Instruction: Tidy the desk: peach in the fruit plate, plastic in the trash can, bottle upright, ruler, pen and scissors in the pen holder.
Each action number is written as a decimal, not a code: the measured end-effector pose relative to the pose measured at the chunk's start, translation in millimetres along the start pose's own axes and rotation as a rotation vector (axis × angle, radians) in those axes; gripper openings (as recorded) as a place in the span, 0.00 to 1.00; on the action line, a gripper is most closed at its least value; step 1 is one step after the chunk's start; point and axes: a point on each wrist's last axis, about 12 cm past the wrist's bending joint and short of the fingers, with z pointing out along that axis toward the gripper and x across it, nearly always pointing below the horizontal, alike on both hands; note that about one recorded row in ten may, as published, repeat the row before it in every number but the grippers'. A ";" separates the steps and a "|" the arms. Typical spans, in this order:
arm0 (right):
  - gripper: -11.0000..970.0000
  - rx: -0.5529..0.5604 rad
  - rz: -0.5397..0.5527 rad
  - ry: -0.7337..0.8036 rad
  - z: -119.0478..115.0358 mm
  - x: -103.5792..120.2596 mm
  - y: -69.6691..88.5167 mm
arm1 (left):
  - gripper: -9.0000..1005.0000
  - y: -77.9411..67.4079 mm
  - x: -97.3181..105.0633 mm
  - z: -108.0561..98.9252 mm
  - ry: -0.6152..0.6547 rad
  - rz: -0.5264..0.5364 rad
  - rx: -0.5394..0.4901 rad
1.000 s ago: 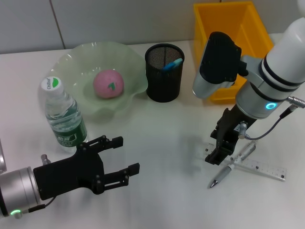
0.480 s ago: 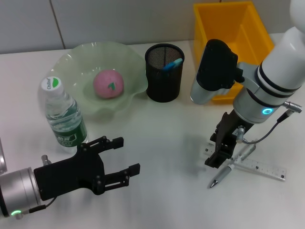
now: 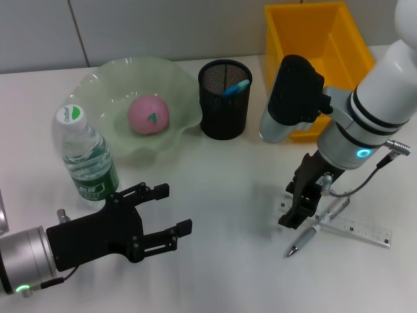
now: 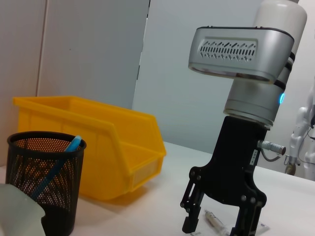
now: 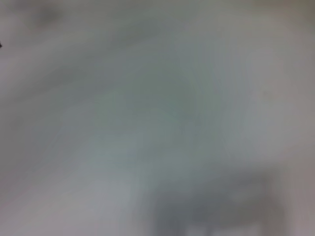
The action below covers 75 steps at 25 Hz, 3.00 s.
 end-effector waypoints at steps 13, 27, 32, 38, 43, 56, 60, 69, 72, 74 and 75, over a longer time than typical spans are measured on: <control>0.48 0.007 -0.001 0.009 5.9 -0.3 -1.2 | 0.81 -0.5 0.4 0.0 -0.001 -0.001 -0.001; 0.40 0.030 0.058 -0.162 -49.0 -10.2 -12.0 | 0.81 0.1 -0.4 0.4 -0.005 0.003 -0.002; 0.40 0.051 0.092 -0.306 -77.6 -13.4 -18.5 | 0.81 0.5 -0.9 0.7 -0.005 0.003 -0.001; 0.40 0.043 0.150 -0.595 -108.2 -20.2 -29.0 | 0.81 1.0 -2.2 1.9 -0.006 0.007 0.004; 0.40 0.094 0.159 -0.796 -121.2 -25.7 -35.7 | 0.81 1.5 -2.5 1.2 -0.007 0.009 0.001; 0.40 0.234 0.286 -1.093 -105.8 -35.9 -73.2 | 0.81 2.5 -2.9 2.2 -0.004 0.015 -0.002; 0.40 0.254 0.290 -1.117 -94.6 -46.7 -81.0 | 0.81 2.8 -3.9 3.1 -0.006 0.018 0.001; 0.40 0.266 0.326 -1.075 -72.7 -62.6 -89.4 | 0.81 2.7 -5.1 4.5 -0.007 0.021 0.009; 0.40 0.274 0.337 -1.055 -63.9 -65.3 -90.9 | 0.81 2.9 -5.4 4.4 -0.008 0.022 0.010; 0.40 0.276 0.346 -1.049 -57.3 -67.2 -91.1 | 0.81 2.8 -5.4 4.6 -0.007 0.023 0.012; 0.40 0.274 0.348 -1.049 -53.8 -68.2 -90.7 | 0.81 2.7 -5.4 4.7 -0.006 0.023 0.013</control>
